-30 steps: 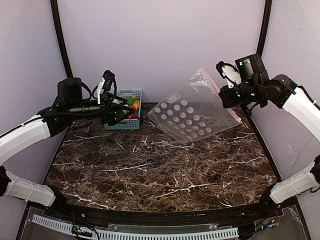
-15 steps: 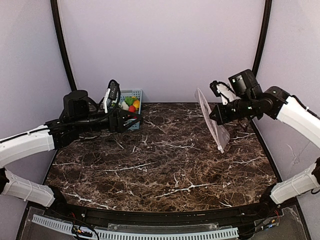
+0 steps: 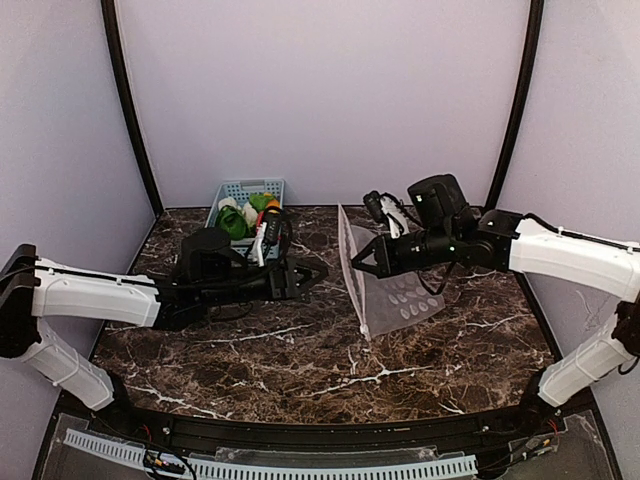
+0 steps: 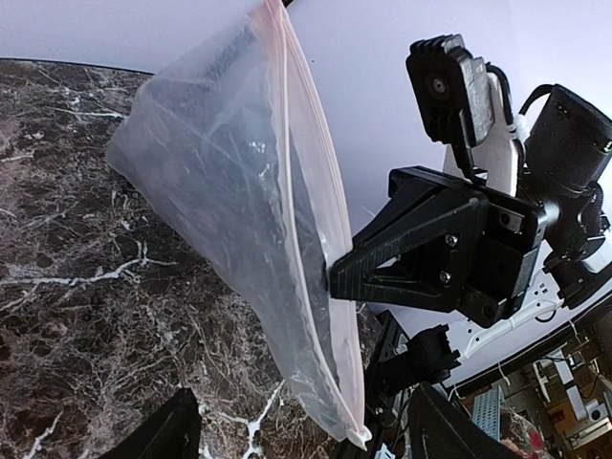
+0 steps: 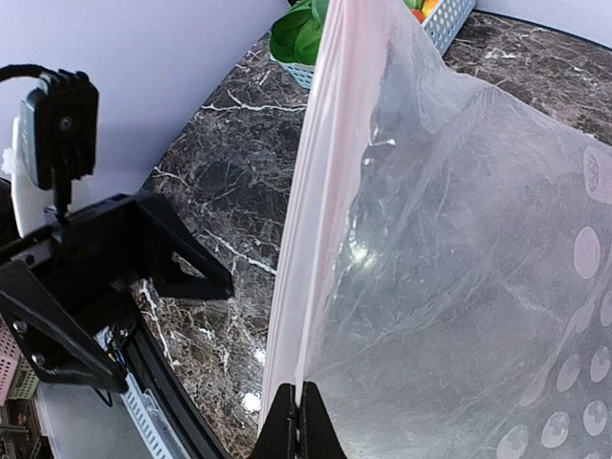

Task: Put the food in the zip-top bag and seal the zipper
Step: Open the zipper food storage bag at the center of the board.

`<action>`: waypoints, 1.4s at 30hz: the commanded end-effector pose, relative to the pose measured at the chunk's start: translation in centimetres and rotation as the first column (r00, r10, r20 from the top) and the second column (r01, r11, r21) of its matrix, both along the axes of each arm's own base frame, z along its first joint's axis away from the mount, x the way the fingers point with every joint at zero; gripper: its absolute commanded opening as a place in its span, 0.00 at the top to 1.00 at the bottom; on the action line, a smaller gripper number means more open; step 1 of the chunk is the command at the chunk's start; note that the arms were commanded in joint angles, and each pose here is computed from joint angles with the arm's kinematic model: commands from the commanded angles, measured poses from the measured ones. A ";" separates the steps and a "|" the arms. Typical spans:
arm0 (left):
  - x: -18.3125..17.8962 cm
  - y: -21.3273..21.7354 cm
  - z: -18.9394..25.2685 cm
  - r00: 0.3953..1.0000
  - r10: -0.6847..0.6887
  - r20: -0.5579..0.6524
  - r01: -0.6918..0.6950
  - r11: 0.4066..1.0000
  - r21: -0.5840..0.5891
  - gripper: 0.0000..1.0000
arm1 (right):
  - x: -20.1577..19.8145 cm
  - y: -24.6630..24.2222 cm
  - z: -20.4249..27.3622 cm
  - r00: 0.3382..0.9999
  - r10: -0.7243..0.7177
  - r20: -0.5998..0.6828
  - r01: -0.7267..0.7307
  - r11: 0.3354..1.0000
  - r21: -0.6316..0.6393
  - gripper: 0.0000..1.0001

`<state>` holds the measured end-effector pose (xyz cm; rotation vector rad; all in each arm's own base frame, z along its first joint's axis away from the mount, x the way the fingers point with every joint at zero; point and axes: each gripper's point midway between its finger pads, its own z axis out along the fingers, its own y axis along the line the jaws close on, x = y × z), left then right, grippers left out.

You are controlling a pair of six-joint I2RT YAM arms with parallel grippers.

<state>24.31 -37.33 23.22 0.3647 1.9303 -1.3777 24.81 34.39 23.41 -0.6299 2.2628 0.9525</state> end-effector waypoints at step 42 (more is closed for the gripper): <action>3.2 -1.8 -4.5 0.978 0.207 -0.013 -0.196 0.943 0.268 0.90 | 0.1 1.5 -0.6 0.999 -0.035 0.037 0.035 0.999 -0.008 1.00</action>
